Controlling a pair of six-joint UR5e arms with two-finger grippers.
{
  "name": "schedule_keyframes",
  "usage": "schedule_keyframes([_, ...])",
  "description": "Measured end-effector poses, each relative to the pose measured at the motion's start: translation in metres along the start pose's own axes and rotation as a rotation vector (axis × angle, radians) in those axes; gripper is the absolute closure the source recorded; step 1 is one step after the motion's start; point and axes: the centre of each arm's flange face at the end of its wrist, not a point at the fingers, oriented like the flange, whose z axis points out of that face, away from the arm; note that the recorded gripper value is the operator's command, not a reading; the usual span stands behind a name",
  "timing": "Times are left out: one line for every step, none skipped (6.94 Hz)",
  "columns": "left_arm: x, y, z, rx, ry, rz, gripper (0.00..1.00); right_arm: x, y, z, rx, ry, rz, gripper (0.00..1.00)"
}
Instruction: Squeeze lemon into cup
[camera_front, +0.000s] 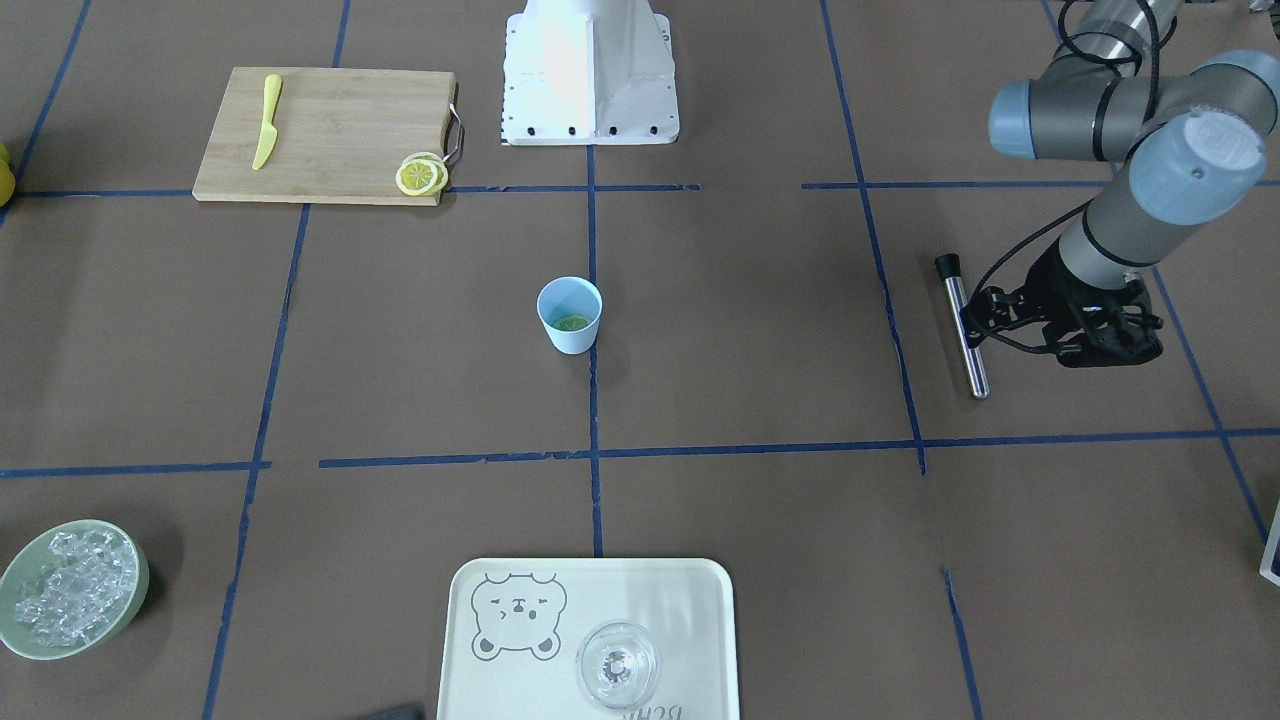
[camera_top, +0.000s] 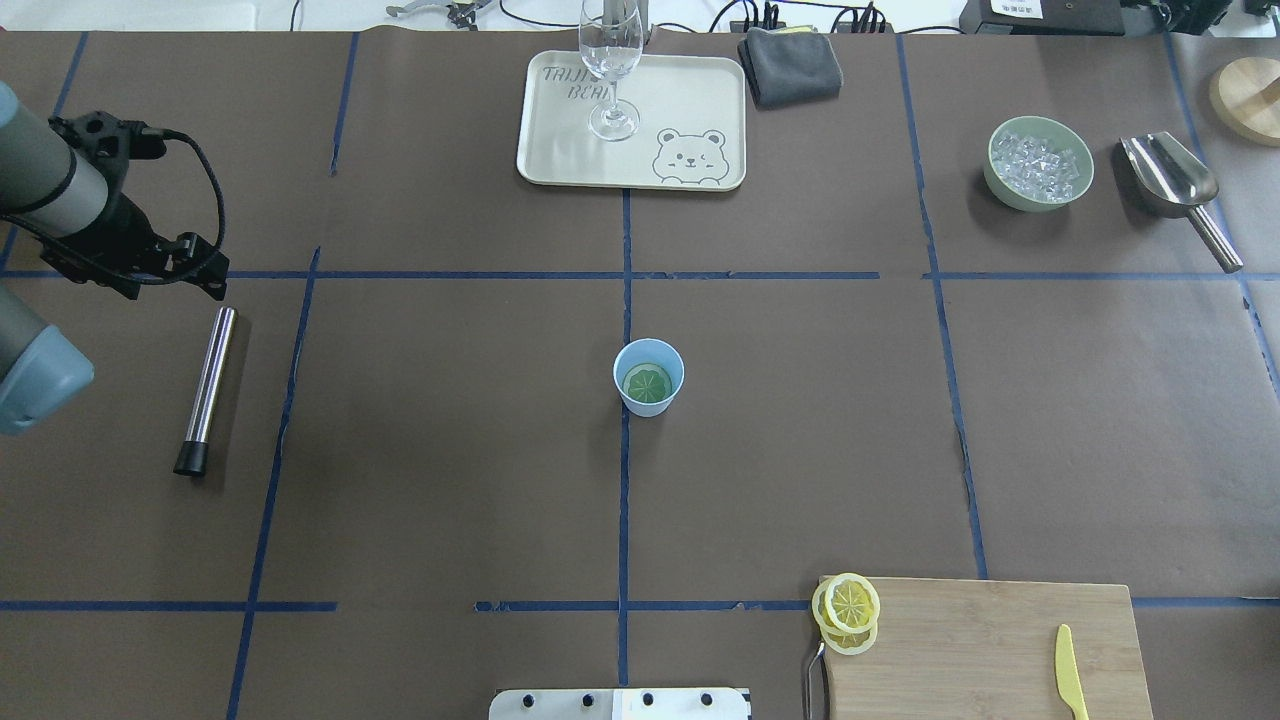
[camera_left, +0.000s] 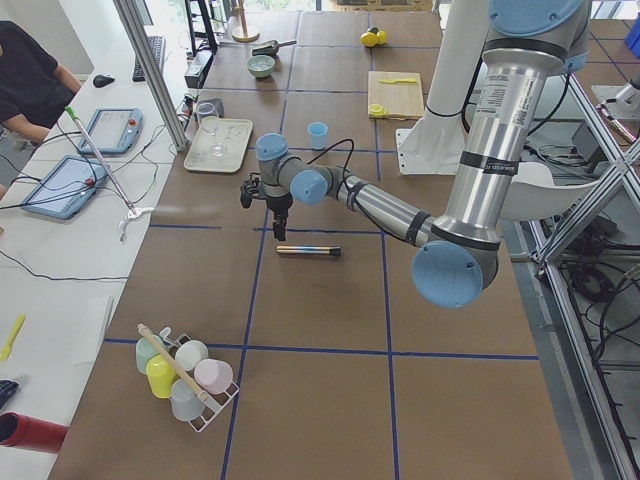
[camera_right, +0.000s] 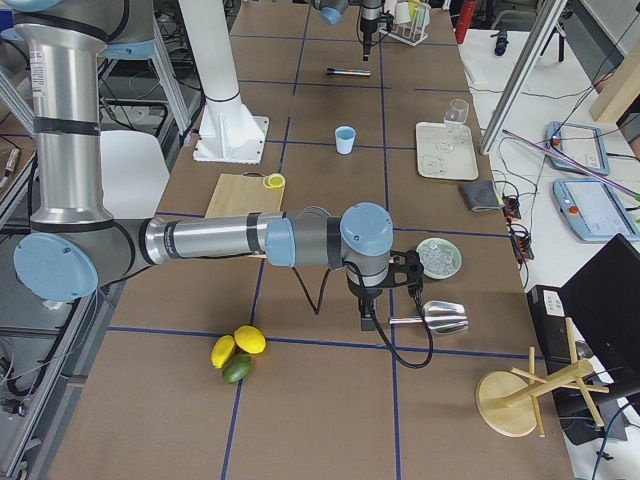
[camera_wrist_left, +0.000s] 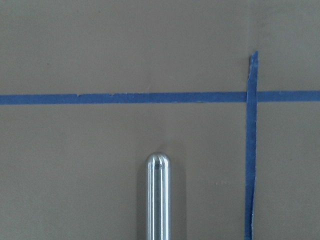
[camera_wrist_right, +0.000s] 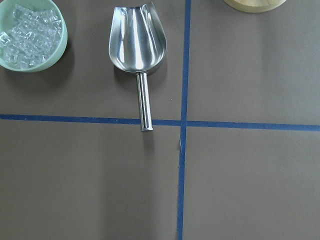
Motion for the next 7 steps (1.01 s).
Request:
schedule_keyframes([-0.016,-0.009,-0.016,0.027,-0.001,0.029,0.0,0.0,0.0,0.0,0.0,-0.001,0.001,0.0])
schedule_keyframes([-0.042,-0.021,-0.032,0.055,-0.012,0.072,0.0,0.001,0.001,0.001,-0.003,-0.003,0.006,0.0])
schedule_keyframes([-0.073,-0.031,-0.049,0.08,-0.028,0.102,0.0,0.004,0.004,0.004,-0.01,-0.006,0.016,0.0])
schedule_keyframes([-0.109,-0.037,-0.06,0.09,-0.041,0.127,0.0,0.008,0.008,0.009,-0.02,-0.008,0.028,0.0])
schedule_keyframes([-0.151,-0.034,-0.066,0.079,-0.039,0.157,0.0,0.011,0.01,0.011,-0.025,-0.006,0.032,0.0])
schedule_keyframes([-0.197,-0.026,-0.067,0.063,-0.034,0.185,0.0,0.014,0.013,0.014,-0.032,-0.002,0.036,0.0])
schedule_keyframes([-0.24,-0.015,-0.066,0.049,-0.038,0.199,0.0,0.021,0.016,0.021,-0.045,0.0,0.048,0.0])
